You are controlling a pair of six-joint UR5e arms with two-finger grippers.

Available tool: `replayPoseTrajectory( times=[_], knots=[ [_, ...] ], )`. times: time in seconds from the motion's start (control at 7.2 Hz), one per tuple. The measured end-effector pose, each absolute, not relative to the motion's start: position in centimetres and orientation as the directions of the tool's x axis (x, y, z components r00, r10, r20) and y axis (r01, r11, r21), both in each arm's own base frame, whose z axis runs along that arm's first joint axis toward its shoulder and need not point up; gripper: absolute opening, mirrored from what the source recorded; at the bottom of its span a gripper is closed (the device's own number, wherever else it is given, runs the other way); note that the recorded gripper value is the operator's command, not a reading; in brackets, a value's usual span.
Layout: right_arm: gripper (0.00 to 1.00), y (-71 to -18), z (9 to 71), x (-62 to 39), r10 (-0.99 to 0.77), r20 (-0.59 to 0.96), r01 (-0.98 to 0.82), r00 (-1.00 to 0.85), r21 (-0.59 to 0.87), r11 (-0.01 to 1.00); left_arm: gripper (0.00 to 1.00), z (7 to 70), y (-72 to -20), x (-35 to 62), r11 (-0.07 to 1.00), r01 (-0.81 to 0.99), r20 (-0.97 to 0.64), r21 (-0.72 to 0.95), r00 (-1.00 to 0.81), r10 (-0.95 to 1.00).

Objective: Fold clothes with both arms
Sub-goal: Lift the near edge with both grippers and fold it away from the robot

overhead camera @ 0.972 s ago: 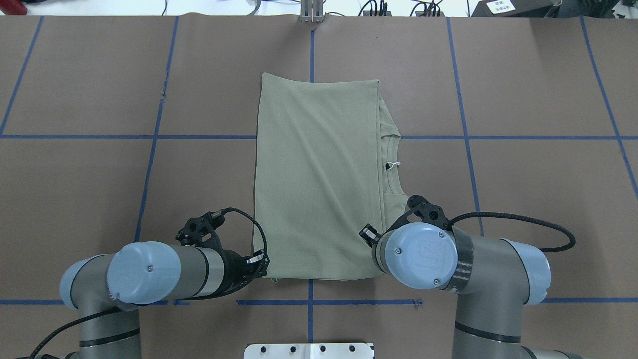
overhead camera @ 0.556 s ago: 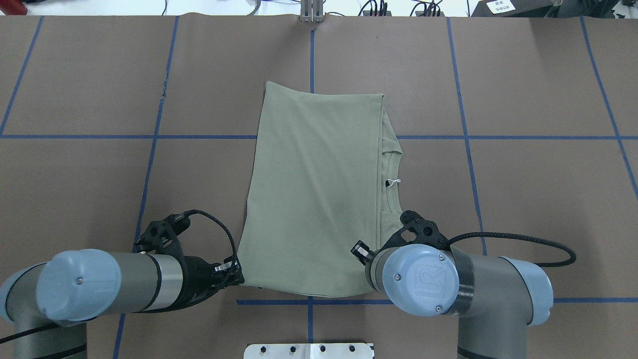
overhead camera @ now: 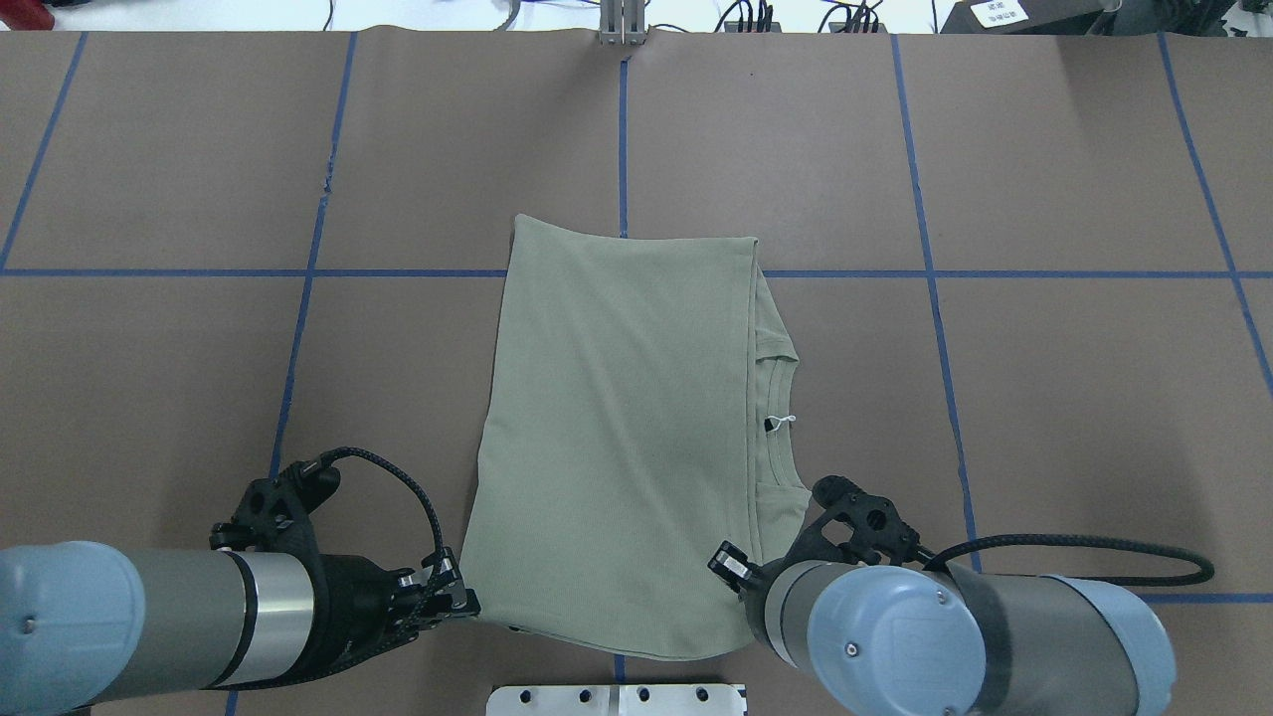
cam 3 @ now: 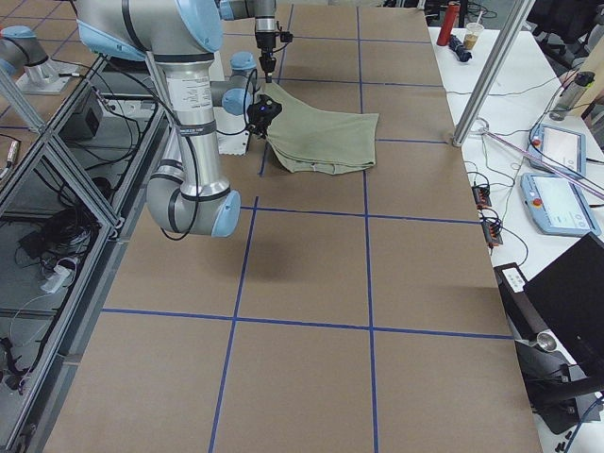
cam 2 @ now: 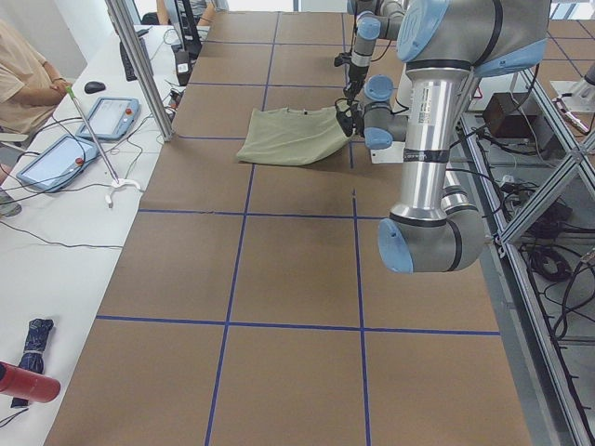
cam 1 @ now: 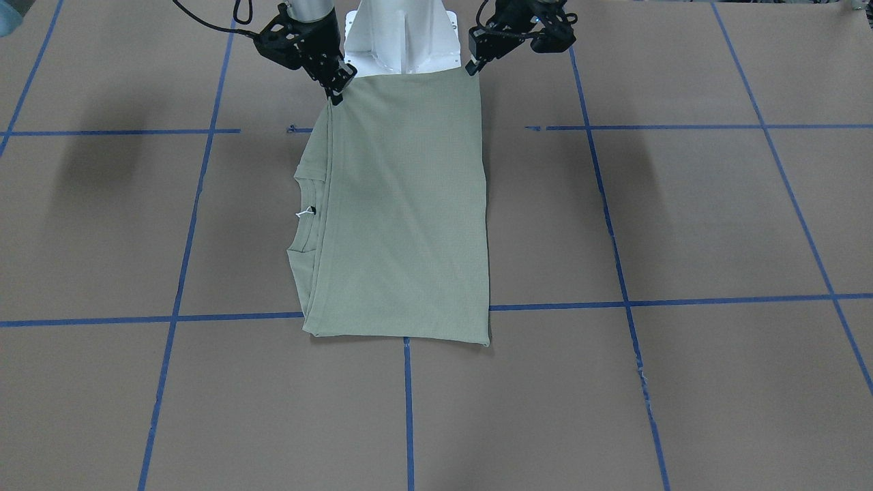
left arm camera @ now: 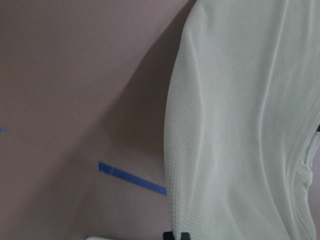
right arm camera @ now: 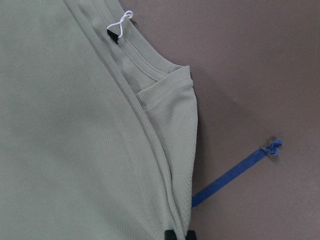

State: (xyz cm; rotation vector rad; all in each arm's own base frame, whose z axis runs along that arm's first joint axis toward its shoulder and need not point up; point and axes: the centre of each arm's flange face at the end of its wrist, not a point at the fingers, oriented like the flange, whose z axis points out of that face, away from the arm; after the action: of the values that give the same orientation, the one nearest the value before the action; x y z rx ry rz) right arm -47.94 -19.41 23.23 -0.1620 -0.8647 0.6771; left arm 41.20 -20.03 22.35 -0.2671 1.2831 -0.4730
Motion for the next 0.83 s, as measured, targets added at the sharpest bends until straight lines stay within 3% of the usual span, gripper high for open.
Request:
replayPoseTrajectory(
  times=[0.42,0.83],
  knots=[
    [0.0,-23.6,21.9,-44.1,0.635,0.675,-0.533,0.377,-0.402,0.744,0.0,17.4,-25.5,38.5,0.902,0.273,-0.907,-0.334,0.167,-0.387],
    [0.0,-34.4,21.2,-45.6,0.627,0.681,-0.604,0.379,-0.332,0.725,0.0,17.9,-36.8,39.3,0.89,0.43,-0.929,-0.149,0.248,-0.275]
  ],
)
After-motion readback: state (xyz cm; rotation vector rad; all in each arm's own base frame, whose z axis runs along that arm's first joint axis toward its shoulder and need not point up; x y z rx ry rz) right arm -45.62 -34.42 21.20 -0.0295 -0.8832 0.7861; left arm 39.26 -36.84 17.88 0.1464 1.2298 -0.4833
